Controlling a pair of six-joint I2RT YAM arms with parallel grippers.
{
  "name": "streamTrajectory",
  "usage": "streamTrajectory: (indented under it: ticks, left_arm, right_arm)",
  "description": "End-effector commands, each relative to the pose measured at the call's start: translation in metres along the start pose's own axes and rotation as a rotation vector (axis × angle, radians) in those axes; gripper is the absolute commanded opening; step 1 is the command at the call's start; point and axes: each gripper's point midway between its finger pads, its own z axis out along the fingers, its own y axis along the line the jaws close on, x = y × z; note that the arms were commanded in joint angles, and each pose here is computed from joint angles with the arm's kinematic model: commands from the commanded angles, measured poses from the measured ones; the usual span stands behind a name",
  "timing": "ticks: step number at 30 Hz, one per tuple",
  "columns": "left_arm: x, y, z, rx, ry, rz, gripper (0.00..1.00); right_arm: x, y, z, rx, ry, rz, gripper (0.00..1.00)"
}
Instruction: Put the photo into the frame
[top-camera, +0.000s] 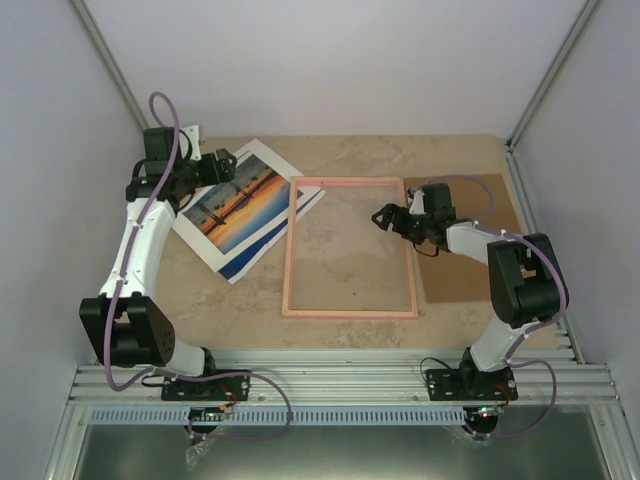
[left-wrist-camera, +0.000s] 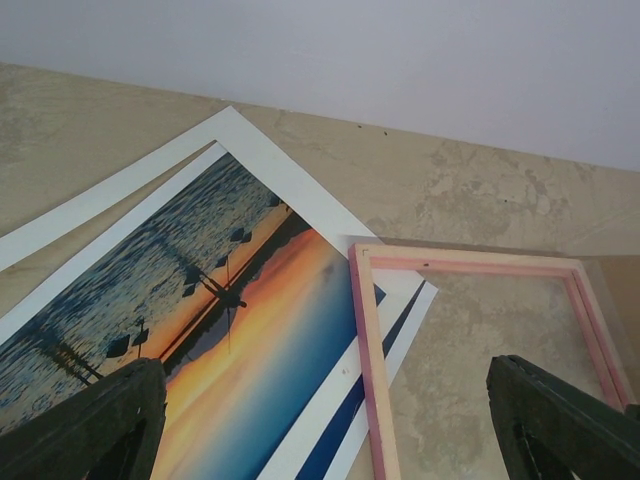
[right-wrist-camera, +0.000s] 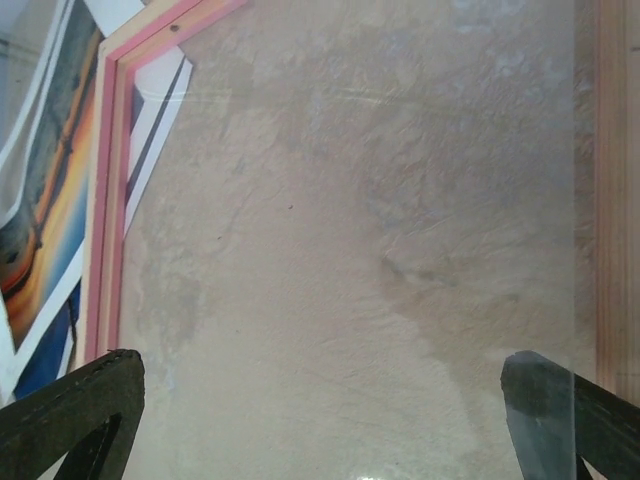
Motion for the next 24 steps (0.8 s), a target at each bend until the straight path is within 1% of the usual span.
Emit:
streamTrajectory:
  ticks: [1, 6, 17, 24]
  left_arm:
    - [-0.007, -0.003, -0.003, 0.022, -0.031, -0.006, 0.9]
    - [-0.008, -0.003, -0.004, 0.023, -0.037, -0.004, 0.9]
    - [-0.008, -0.004, -0.006, 0.022, -0.042, -0.005, 0.9]
    - [-0.009, -0.003, -0.008, 0.016, -0.046, 0.001, 0.9]
  right_arm:
    - [-0.01, 0.0, -0.007, 0.089, -0.015, -0.037, 0.98]
    - [-0.012, -0.006, -0.01, 0.146, -0.022, -0.04, 0.98]
    - [-0.02, -0.011, -0.019, 0.209, -0.058, -0.075, 0.98]
    - [-0.027, -0.003, -0.024, 0.191, -0.075, -0.131, 0.98]
